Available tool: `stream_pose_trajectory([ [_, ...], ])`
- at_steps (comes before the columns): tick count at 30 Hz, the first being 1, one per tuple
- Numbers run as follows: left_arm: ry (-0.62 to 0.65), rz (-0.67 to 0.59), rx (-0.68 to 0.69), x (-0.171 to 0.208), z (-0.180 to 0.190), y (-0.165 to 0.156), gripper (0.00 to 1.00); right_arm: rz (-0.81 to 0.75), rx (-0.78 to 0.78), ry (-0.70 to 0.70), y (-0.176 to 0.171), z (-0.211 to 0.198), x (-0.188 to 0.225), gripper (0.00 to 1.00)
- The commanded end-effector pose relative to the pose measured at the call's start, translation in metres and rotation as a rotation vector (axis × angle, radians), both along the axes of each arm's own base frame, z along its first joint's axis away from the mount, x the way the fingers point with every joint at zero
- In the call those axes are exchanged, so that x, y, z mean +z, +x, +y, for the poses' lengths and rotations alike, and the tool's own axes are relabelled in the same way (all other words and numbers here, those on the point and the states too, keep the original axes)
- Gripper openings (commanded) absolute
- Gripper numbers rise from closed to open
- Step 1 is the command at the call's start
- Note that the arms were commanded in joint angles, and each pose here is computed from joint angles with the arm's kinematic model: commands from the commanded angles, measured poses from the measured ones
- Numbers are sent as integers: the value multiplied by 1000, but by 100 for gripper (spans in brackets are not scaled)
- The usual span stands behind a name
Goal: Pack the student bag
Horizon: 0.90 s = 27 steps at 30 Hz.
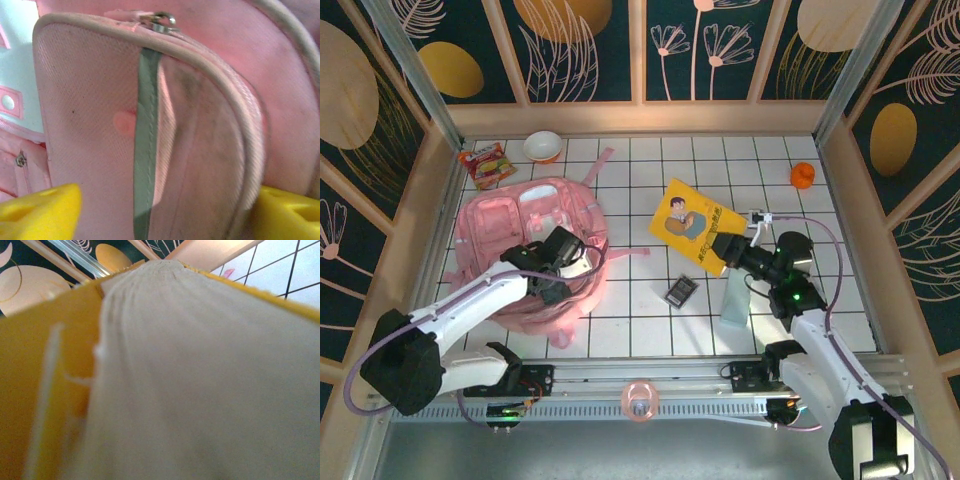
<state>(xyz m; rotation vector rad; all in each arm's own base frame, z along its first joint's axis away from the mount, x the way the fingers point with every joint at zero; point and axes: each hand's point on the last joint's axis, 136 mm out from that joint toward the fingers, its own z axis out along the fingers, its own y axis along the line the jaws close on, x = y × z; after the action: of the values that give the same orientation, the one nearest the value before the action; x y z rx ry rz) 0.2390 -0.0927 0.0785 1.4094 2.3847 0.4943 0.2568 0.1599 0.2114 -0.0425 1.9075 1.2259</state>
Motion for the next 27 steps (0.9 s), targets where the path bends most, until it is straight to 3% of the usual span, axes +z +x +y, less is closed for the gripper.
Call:
stream_pose_trajectory([
  [1,19,-69,3,-11,2,11,60,-152,7,15,2,4,40,0],
  [5,-85,-114,31,16,-17,26,9,-133,-20,25,1,0,37,0],
  [6,-130,-104,33,23,-27,27,1,-120,-33,25,1,-1,36,0],
  [10,-382,-28,38,53,-85,30,0,-53,-114,36,5,-12,26,0],
  [15,-666,-39,74,104,-148,53,0,77,-237,63,9,-28,9,0],
  [20,-794,-46,121,138,-177,77,0,135,-287,84,4,-34,10,0],
  [27,-918,-119,185,183,-192,99,0,224,-178,130,-24,2,12,0],
])
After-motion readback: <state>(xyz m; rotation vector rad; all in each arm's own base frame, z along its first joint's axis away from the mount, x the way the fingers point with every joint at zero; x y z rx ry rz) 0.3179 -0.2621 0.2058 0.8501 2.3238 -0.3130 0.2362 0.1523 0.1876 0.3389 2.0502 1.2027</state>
